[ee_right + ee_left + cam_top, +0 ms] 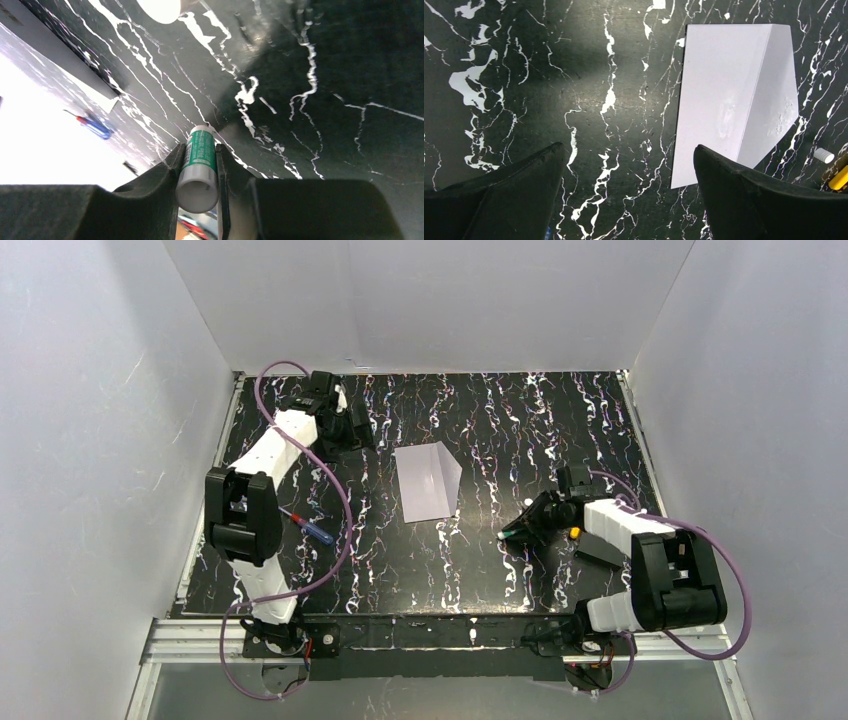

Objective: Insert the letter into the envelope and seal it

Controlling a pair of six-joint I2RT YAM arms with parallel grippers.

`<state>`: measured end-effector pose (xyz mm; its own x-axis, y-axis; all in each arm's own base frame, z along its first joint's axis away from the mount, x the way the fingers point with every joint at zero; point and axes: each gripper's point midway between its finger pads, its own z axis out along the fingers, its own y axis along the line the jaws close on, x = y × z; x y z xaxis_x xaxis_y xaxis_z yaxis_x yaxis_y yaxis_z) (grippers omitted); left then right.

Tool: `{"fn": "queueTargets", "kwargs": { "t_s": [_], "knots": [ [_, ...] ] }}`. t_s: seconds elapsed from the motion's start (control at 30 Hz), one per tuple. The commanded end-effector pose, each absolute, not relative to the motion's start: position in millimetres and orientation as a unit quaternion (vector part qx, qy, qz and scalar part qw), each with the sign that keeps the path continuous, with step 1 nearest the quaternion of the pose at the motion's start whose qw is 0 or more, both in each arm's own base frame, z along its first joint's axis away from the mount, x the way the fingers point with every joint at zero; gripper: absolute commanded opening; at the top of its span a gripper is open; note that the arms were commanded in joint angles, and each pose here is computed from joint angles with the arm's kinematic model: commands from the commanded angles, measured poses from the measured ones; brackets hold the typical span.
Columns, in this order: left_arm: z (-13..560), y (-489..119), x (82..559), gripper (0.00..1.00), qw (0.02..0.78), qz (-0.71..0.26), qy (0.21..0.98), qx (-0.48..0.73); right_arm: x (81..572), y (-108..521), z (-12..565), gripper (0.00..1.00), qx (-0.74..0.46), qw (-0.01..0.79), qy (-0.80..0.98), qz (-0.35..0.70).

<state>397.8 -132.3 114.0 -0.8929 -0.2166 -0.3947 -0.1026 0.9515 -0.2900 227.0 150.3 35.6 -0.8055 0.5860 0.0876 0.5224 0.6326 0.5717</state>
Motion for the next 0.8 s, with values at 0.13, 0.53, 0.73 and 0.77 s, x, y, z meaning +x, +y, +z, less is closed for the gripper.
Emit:
{"fn": "queueTargets", "kwargs": {
  "t_s": [0.13, 0.53, 0.73, 0.77],
  "knots": [
    [116, -140, 386, 0.98, 0.196, -0.164, 0.964, -0.073, 252, 139, 38, 0.26, 0.394, 0.073, 0.847, 0.351],
    [116, -165, 382, 0.97, 0.167, -0.230, 0.956, -0.065, 248, 107, 42, 0.72, 0.428, 0.091, 0.856, 0.277],
    [126, -198, 379, 0.63, 0.146, -0.333, 0.929, -0.065, 280, 101, 100, 0.59, 0.365, 0.164, 0.873, 0.278],
    [128, -205, 378, 0.59, 0.142, -0.354, 0.922, -0.065, 287, 106, 109, 0.55, 0.351, 0.178, 0.872, 0.293]
  ]
}}
